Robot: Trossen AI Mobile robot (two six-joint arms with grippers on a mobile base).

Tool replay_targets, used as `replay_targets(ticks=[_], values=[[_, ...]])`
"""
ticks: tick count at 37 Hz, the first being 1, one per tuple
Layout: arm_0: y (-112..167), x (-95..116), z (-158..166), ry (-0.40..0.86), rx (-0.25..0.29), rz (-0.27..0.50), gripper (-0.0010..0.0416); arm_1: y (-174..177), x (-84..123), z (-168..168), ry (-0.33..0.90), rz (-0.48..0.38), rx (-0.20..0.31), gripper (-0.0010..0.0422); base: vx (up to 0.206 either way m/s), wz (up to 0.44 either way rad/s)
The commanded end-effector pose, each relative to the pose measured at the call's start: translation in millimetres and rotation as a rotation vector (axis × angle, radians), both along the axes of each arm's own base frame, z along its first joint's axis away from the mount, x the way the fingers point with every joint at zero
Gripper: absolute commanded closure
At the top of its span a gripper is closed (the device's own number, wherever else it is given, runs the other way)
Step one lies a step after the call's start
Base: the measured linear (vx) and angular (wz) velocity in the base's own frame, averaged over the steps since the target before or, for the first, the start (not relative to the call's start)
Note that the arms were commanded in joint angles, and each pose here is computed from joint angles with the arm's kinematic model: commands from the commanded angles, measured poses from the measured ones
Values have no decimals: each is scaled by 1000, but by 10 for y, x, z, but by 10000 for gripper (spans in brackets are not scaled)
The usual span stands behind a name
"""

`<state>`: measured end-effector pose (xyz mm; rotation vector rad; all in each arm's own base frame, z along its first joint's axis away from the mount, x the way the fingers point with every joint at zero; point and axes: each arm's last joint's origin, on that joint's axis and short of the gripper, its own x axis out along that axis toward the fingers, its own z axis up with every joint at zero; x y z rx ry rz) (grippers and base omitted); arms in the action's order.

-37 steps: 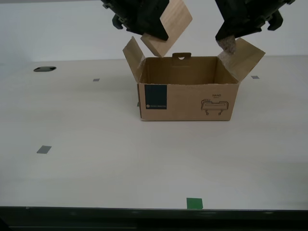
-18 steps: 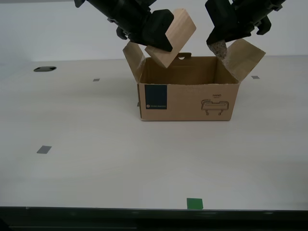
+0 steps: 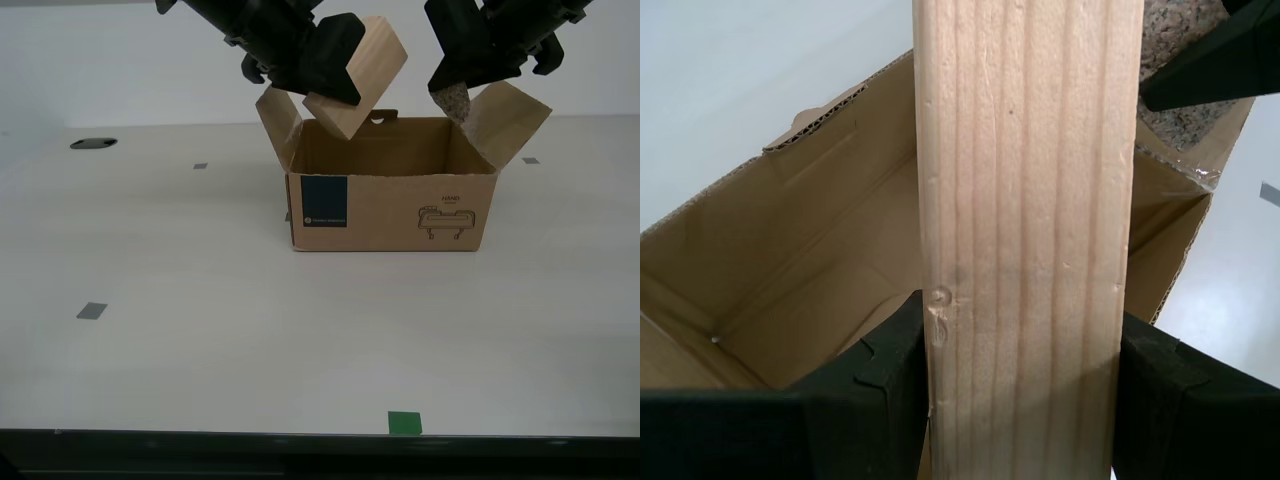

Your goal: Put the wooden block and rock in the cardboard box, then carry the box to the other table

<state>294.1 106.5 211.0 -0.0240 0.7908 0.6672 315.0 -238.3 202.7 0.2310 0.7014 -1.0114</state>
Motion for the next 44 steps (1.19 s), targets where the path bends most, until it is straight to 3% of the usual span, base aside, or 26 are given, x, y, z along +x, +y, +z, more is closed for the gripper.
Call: replay_targets(ticks=[1,6,23,33,37,44], values=[[6,3,12,-6,6,3,404,-3,1,10,-3,-1,-5,412,0,0],[8,1,11,-5,5,4,403,-3,-1,8,0,-1,-4,391,0,0],[13,-1,11,-5,4,7,402,-5,-7,5,14,7,-5,228,0,0],[22,-11,5,3,1,10,399,-5,-9,3,19,9,-5,159,0,0],[21,-17,-1,11,-2,9,361,-6,-11,2,20,9,-4,143,0,0],[12,-16,-9,24,-18,-38,235,-6,-11,1,27,14,-7,135,0,0]])
